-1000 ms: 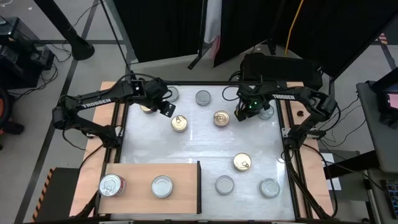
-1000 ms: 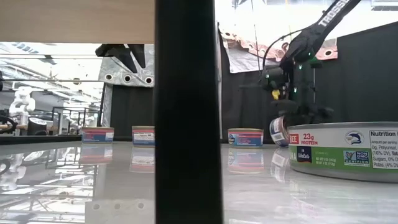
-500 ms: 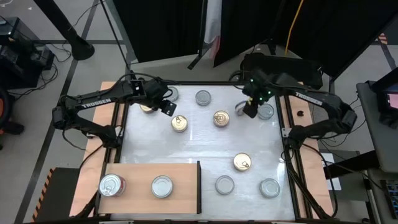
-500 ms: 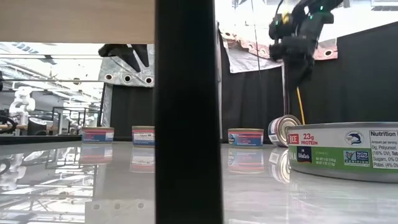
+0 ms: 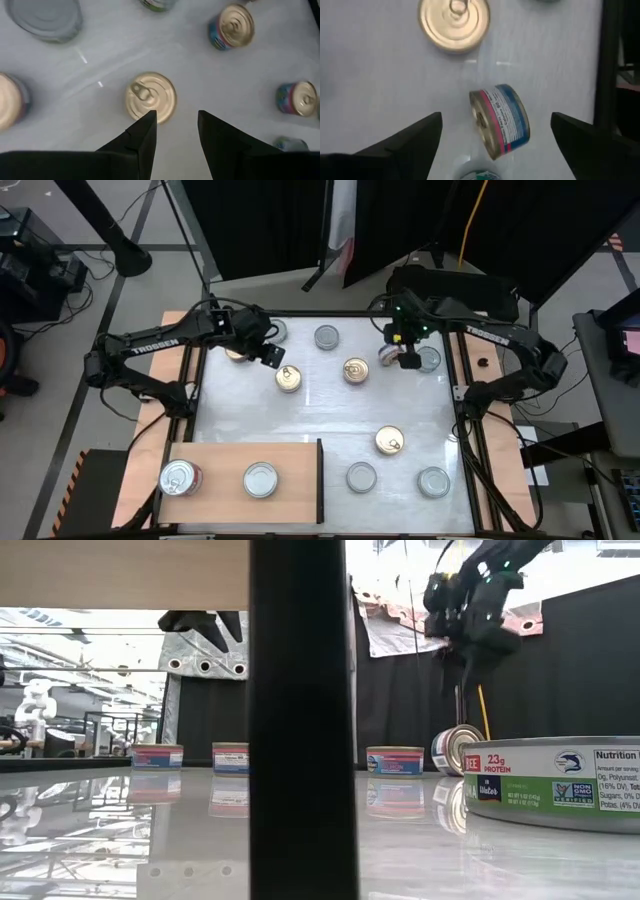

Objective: Stack canned seafood by type on shelf
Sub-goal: Put the blue pink tuna can on the shelf

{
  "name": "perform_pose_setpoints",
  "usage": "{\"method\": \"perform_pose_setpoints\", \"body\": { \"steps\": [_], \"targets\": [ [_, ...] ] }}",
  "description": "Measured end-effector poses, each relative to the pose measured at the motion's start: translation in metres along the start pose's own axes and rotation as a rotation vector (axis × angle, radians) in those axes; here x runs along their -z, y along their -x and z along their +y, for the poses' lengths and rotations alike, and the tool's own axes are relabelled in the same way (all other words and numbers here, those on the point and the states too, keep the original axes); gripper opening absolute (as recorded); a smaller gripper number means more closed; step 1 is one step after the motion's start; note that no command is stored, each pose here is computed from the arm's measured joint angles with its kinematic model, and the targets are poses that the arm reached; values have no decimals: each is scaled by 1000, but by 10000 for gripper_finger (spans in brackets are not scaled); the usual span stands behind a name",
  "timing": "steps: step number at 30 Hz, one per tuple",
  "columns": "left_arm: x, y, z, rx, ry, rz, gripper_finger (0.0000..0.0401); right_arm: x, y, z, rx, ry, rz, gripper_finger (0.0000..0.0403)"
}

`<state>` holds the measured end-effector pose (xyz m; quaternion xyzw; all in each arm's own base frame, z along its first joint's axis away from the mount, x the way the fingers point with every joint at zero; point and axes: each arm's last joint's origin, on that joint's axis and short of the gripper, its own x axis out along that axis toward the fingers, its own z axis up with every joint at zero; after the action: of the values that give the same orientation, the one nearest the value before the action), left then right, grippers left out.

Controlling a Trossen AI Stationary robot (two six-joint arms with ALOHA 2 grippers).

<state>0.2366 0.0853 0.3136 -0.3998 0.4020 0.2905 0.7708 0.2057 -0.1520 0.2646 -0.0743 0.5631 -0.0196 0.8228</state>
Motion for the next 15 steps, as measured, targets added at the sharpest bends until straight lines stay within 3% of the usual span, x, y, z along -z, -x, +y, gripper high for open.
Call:
{"method": "perform_pose_setpoints", "body": {
  "steps": [5, 9, 15],
  "targets": [
    [5, 0, -6, 21, 1, 20, 146, -1, -27, -12, -30, 54, 44, 365],
    [9, -1, -10, 32, 5, 30, 146, -3, -45, -20, -27, 48, 52, 365],
    [13, -1, -14, 41, -10, 40, 146, 1, -69, -20, -114, 17, 140, 353]
  ]
}}
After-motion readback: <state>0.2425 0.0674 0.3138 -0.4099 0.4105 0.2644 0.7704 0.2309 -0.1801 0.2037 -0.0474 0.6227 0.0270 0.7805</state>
